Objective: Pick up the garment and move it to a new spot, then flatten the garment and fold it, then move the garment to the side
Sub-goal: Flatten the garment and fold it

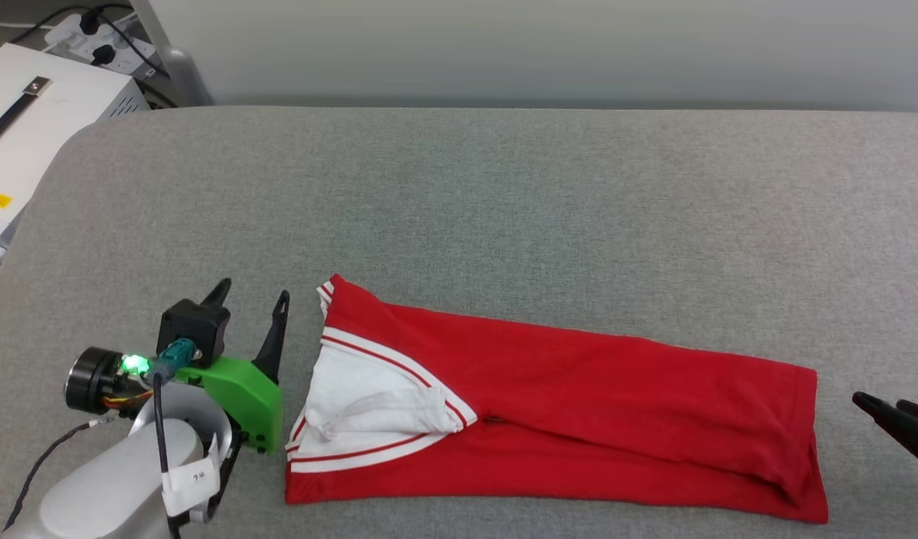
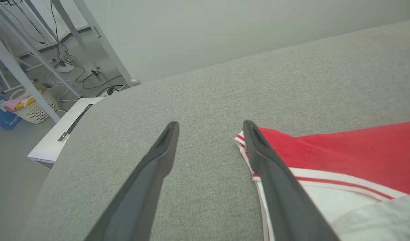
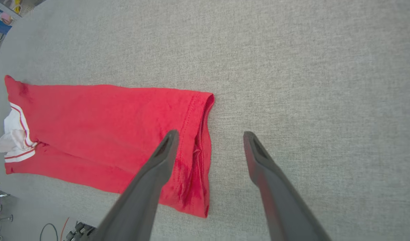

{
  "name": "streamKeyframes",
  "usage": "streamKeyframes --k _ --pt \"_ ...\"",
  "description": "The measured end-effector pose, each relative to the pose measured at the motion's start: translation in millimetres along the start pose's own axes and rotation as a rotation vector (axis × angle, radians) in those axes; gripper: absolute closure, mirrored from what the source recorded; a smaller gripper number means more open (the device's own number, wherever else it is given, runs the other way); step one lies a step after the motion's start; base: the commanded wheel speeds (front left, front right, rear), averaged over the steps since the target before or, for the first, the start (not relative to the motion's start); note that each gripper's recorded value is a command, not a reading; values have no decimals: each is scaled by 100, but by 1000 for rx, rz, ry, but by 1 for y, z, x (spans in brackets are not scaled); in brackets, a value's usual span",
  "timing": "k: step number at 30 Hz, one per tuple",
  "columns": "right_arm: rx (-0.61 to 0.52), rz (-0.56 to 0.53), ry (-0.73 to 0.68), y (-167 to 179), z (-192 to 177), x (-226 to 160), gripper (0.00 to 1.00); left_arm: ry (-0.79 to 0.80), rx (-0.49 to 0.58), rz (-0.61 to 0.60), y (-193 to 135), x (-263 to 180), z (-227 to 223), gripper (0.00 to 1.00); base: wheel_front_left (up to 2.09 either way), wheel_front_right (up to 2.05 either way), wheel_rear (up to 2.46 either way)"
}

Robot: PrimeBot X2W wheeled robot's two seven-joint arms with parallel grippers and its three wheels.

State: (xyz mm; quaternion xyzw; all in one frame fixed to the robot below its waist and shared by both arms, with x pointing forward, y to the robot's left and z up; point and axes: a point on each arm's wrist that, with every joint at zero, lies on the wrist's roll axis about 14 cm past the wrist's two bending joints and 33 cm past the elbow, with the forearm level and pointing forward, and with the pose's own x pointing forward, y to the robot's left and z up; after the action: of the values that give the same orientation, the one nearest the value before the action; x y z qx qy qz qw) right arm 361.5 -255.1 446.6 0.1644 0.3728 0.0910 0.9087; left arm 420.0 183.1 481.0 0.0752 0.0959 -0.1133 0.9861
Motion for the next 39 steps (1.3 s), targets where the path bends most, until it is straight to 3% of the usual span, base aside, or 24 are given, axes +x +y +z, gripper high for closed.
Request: streamKeyframes --k 5,11,26,28,29,39 --pt "61 -10 109 -6 -23 18 0 -92 -12 90 11 4 20 0 0 0 0" --pt "118 18 218 4 -53 46 0 -99 -35 177 22 -6 6 0 0 0 0" --pt "24 115 361 43 -73 76 0 -126 -44 264 26 -23 -11 0 0 0 0" --pt "12 122 370 45 -74 77 84 -129 -47 269 25 -24 -11 0 0 0 0" --pt "9 124 374 46 -75 78 100 -131 -44 269 25 -24 -12 0 0 0 0" --pt "28 114 324 41 -65 75 100 -147 -56 283 20 -33 -12 0 0 0 0"
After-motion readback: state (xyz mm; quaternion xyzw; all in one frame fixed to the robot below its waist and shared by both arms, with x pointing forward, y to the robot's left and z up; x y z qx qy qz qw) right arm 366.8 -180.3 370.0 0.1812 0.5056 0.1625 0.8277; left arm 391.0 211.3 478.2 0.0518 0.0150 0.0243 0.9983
